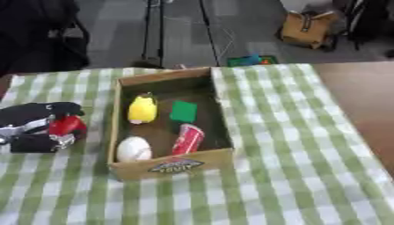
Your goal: Pick up objects on the table and place them in the box.
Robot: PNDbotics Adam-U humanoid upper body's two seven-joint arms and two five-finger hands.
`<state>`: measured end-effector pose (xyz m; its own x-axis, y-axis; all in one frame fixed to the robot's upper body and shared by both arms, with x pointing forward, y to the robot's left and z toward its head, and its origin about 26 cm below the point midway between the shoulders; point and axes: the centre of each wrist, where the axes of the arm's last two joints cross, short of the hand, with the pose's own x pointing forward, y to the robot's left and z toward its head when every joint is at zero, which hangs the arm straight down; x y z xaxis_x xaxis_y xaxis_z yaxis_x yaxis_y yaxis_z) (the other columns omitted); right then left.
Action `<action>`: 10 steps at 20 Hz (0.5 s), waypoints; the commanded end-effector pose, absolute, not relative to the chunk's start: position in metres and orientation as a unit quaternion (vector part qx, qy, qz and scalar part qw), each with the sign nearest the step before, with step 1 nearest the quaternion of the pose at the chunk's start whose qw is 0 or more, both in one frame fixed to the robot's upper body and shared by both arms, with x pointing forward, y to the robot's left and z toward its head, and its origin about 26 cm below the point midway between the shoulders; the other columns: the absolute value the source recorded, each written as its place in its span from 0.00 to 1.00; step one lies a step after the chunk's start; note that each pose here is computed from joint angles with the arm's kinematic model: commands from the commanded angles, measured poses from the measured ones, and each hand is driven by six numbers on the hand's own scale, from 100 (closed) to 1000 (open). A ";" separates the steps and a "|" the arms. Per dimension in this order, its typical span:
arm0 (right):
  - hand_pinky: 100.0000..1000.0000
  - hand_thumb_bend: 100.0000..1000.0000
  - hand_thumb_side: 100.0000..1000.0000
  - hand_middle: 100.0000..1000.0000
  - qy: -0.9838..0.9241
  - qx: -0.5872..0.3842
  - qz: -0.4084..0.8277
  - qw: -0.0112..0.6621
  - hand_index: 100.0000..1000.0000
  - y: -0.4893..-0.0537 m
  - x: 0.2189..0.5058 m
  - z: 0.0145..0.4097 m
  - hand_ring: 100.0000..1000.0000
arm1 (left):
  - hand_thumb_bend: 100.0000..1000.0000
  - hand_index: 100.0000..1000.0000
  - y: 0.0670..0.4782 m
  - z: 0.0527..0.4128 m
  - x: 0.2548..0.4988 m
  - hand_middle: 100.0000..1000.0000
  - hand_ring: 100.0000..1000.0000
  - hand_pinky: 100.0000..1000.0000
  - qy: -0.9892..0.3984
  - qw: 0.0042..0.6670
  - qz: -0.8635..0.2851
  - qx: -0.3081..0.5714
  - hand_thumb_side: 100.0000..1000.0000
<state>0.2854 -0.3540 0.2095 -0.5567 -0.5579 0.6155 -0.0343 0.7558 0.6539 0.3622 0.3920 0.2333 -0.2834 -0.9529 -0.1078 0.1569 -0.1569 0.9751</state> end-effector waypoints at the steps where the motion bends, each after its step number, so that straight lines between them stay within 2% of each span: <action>1: 0.62 0.00 0.30 0.46 -0.841 0.174 -0.286 0.425 0.57 -0.355 0.281 0.219 0.65 | 0.06 1.00 0.400 0.251 0.359 1.00 1.00 1.00 -0.479 0.405 -0.630 0.458 1.00; 3: 0.62 0.00 0.30 0.46 -0.841 0.174 -0.286 0.425 0.57 -0.355 0.281 0.219 0.65 | 0.06 1.00 0.402 0.249 0.360 1.00 1.00 1.00 -0.482 0.399 -0.627 0.464 1.00; 4: 0.62 0.00 0.30 0.47 -0.841 0.174 -0.286 0.425 0.57 -0.355 0.281 0.219 0.65 | 0.00 1.00 0.402 0.249 0.360 1.00 1.00 1.00 -0.483 0.396 -0.625 0.468 0.99; 5: 0.62 0.00 0.30 0.47 -0.841 0.174 -0.286 0.426 0.57 -0.355 0.281 0.219 0.65 | 0.04 1.00 0.403 0.250 0.360 1.00 1.00 1.00 -0.484 0.391 -0.623 0.475 0.98; 6: 0.62 0.00 0.30 0.47 -0.841 0.174 -0.286 0.426 0.57 -0.355 0.281 0.219 0.65 | 0.00 1.00 0.404 0.250 0.360 1.00 1.00 1.00 -0.484 0.387 -0.621 0.481 0.98; 10: 0.62 0.00 0.30 0.47 -0.841 0.174 -0.285 0.426 0.57 -0.355 0.281 0.219 0.65 | 0.00 1.00 0.405 0.248 0.361 1.00 1.00 1.00 -0.486 0.379 -0.616 0.491 0.99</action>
